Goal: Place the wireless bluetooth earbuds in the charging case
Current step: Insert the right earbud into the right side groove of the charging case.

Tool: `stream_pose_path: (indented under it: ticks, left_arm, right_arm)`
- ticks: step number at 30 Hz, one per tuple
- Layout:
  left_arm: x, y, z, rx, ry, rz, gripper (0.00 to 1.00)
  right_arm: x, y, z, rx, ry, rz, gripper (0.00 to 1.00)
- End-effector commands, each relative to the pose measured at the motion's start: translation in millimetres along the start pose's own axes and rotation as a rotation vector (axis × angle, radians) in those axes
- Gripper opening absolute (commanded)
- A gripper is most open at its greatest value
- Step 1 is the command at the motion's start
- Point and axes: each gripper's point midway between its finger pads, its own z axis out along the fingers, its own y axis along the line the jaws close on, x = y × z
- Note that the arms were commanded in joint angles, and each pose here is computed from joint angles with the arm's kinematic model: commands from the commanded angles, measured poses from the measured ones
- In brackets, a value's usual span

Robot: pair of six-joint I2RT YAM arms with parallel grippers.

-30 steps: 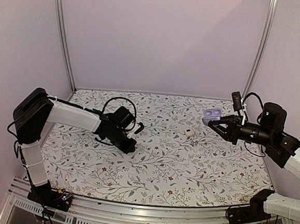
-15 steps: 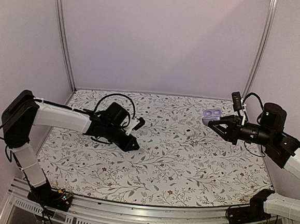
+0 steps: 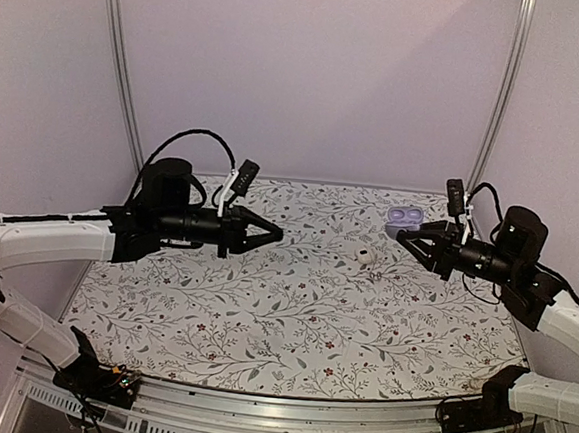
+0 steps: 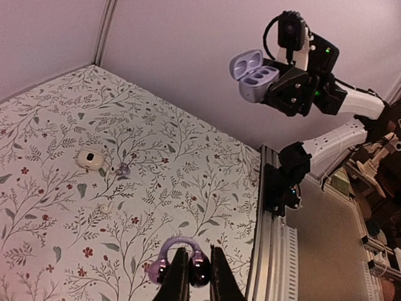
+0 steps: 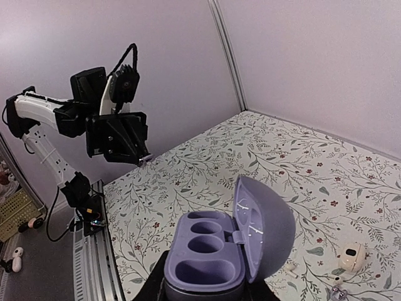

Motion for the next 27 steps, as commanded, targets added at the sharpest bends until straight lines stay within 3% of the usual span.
stream_pose_path:
  ticks: [1, 10, 18, 27]
  left_arm:
    - [-26.2, -50.2, -17.3, 0.242, -0.091, 0.046, 0.0]
    - [-48.4, -99.2, -44.0, 0.465, -0.166, 0.098, 0.0]
    - [-45.6, -120.4, -38.2, 0.559, -0.119, 0.115, 0.0]
    - [-66.0, -100.1, -14.5, 0.266, -0.194, 0.141, 0.0]
  right_arm:
    - [-16.5, 1.7, 7.5, -0.008, -0.072, -0.079, 0.0]
    - [-23.3, 10.3, 20.5, -0.032, -0.094, -0.172, 0.0]
    - [-23.9, 41.7, 29.1, -0.202, -0.113, -0.273, 0.0]
    - [-24.9, 31.6, 52.3, -0.1, -0.119, -0.267, 0.0]
